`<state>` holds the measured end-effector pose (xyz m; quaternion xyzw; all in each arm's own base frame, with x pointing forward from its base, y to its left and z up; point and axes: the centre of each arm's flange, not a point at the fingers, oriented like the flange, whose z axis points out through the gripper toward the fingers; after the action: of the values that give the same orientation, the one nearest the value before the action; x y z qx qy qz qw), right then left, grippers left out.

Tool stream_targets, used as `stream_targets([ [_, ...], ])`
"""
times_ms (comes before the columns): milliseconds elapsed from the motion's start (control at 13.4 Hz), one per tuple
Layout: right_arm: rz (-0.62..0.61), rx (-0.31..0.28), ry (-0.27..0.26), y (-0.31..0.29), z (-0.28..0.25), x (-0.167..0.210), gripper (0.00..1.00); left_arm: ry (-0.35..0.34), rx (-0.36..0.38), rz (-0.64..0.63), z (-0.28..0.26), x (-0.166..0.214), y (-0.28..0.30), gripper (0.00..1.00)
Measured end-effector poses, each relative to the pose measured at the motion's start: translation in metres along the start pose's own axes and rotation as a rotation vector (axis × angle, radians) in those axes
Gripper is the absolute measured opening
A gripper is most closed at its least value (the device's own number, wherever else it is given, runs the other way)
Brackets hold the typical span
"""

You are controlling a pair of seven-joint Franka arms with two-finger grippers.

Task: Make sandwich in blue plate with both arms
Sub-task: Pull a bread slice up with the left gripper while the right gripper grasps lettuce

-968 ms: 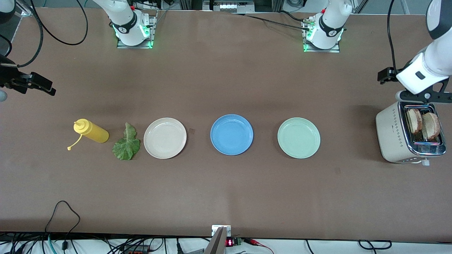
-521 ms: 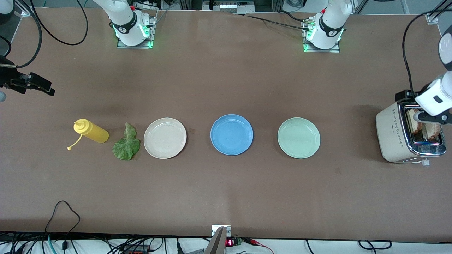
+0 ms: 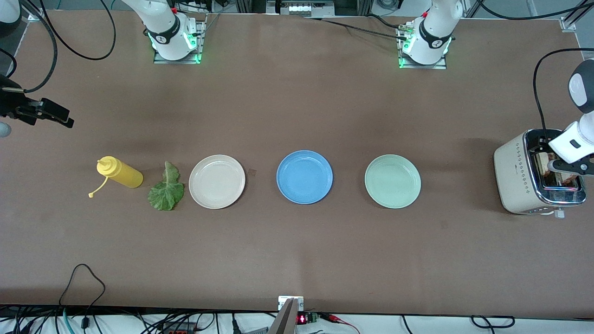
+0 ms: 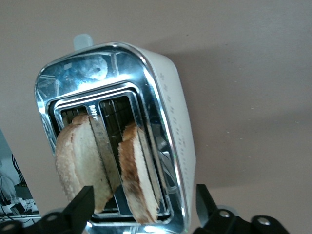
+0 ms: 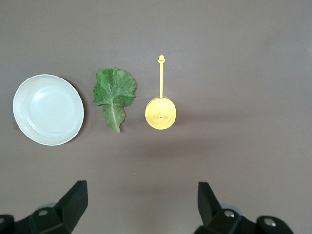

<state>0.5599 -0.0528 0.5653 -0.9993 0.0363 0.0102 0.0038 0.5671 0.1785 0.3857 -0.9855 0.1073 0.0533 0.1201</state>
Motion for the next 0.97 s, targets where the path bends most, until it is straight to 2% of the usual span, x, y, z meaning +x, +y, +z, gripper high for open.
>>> stream_targets([
  [74, 0.0, 0.0, 0.0, 0.0, 0.0, 0.0, 1.0, -0.005, -0.004, -0.001, 0.01, 0.001, -0.003, 0.9],
  [149, -0.001, 0.0, 0.0, 0.0, 0.0, 0.0, 1.0, -0.015, -0.009, 0.003, 0.019, 0.002, -0.003, 0.84],
  [298, -0.001, 0.0, -0.001, 0.0, 0.0, 0.0, 1.0, -0.032, -0.016, 0.043, 0.028, 0.003, -0.001, 0.6],
  [670, -0.03, -0.002, -0.007, -0.018, 0.008, 0.005, 1.0, -0.033, -0.012, 0.073, 0.018, 0.004, -0.006, 0.11],
  [968, -0.105, -0.007, -0.016, -0.064, 0.022, 0.015, 1.0, -0.111, -0.028, 0.074, -0.046, 0.011, -0.008, 0.09],
])
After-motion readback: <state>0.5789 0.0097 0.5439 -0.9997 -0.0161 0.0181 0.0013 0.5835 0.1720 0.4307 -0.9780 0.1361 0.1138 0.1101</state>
